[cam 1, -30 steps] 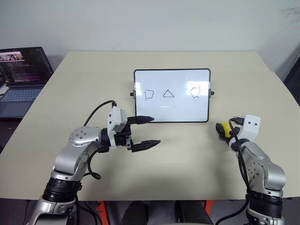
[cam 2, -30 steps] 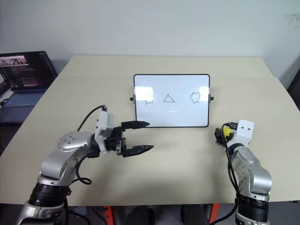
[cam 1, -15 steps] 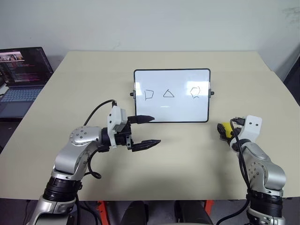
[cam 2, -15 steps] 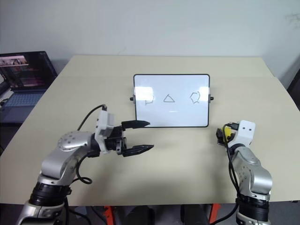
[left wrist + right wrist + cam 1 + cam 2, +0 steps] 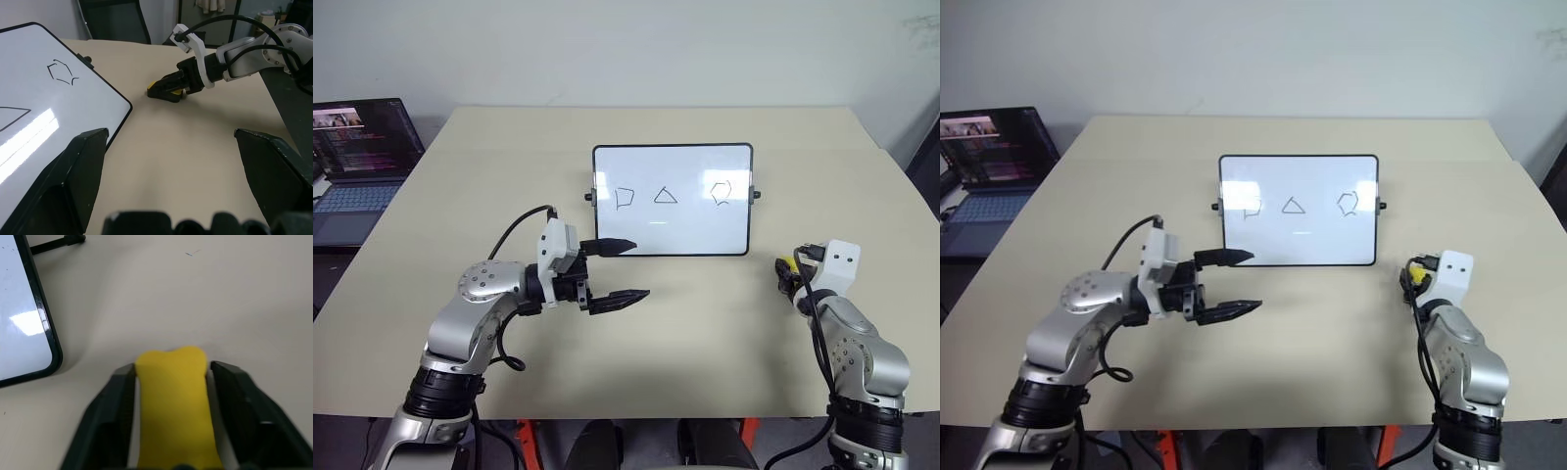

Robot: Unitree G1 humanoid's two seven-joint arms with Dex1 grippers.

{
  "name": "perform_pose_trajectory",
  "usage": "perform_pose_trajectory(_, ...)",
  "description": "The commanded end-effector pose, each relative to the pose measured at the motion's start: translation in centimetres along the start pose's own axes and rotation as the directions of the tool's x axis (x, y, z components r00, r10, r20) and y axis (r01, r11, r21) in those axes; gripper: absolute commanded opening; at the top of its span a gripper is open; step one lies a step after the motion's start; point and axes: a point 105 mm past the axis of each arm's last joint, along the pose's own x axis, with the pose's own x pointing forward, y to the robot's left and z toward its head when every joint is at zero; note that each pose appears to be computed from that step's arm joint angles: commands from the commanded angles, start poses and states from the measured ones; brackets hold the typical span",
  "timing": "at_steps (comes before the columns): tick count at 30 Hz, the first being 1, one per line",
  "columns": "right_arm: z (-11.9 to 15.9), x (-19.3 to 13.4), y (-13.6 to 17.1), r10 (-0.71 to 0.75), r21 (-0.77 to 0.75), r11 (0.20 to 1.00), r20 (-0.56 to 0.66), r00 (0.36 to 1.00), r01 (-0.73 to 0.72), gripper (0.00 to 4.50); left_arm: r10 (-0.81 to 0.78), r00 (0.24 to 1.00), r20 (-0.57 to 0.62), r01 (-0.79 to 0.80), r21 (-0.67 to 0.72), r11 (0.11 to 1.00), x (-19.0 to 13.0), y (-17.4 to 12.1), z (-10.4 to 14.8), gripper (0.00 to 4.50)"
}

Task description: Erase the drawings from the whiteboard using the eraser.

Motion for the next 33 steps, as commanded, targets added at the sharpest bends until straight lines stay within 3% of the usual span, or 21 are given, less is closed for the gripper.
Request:
perform_pose_trajectory(1, 1.5, -0.2, 0.3, 0.015, 0.007, 1.0, 0.06, 0.998, -0.015, 1.28, -0.006, 1.0, 0.031, 0.005, 0.04, 0.999, 0.0, 0.0, 1.0, 4.5)
perform_pose_trajectory(16, 2.0, -0.3, 0.7, 0.024, -0.005, 1.0, 0.069, 0.997, -0.023, 1.27, -0.004, 1.0, 0.03, 0.003, 0.036, 0.999, -0.3, 0.1, 0.5, 4.5)
perform_pose_trajectory(26, 5.4, -0.6, 3.0, 0.116, -0.1, 0.99, 0.172, 0.978, -0.1, 1.27, 0.028, 0.999, 0.024, -0.029, 0.052, 0.998, -0.7, 0.7, 0.5, 4.5)
perform_pose_trajectory(33, 8.5, -0.7, 5.6, 0.236, -0.224, 0.959, 0.28, 0.93, -0.176, 1.27, 0.183, 0.981, 0.066, -0.187, 0.052, 0.981, -1.3, 3.4, 0.7, 4.5)
